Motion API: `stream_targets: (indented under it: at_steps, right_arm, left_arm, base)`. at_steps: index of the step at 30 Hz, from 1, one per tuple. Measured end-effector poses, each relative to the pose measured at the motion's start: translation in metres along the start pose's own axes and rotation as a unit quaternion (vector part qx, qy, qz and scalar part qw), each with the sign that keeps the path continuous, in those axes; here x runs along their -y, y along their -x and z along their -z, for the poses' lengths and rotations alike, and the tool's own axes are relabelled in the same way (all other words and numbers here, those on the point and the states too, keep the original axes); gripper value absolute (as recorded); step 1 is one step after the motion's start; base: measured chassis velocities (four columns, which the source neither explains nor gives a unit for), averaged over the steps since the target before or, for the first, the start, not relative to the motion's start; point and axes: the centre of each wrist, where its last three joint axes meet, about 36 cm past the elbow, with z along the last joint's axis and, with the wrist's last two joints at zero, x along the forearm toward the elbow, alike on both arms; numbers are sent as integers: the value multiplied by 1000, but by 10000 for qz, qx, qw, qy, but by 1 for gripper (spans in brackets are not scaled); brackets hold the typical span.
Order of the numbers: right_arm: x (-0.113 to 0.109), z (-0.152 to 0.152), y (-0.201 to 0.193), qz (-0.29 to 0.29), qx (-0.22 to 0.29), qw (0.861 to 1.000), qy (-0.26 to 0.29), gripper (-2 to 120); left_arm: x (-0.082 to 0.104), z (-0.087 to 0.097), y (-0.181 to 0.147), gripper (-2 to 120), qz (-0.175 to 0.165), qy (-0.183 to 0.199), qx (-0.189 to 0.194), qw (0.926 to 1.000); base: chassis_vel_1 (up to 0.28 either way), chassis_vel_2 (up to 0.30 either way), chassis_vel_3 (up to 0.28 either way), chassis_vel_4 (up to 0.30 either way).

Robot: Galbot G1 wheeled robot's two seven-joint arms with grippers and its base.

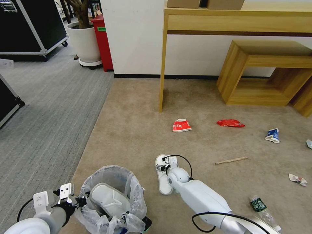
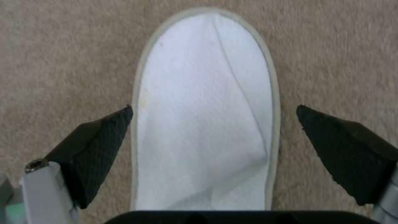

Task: Pick up the trash bin and place the garbage on the floor into it.

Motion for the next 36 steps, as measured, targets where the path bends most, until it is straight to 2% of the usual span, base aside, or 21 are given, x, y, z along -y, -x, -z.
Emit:
stream_targets:
  at_steps: [11,30,32,36]
  right_arm:
    - [6,-17,2,60,-73,9999,103,100]
    - [-10,-26,9,370,-78,9991,189,100]
    - [-10,-26,9,425,-61,9989,202,96]
    - [-11,-24,10,498,-18,9985,226,80]
  left_arm:
    - [0,-2,-2,0,27,55,-34,10000]
    - [1,-6,-7,0,33,130,-31,9999]
    - [1,-6,-7,0,35,137,-32,9999]
    - [1,-5,-7,0,30,155,-30,9999]
  base:
    - [0,0,0,0]
    - [0,0,0,0]
    - [0,0,0,0]
    - [0,0,0,0]
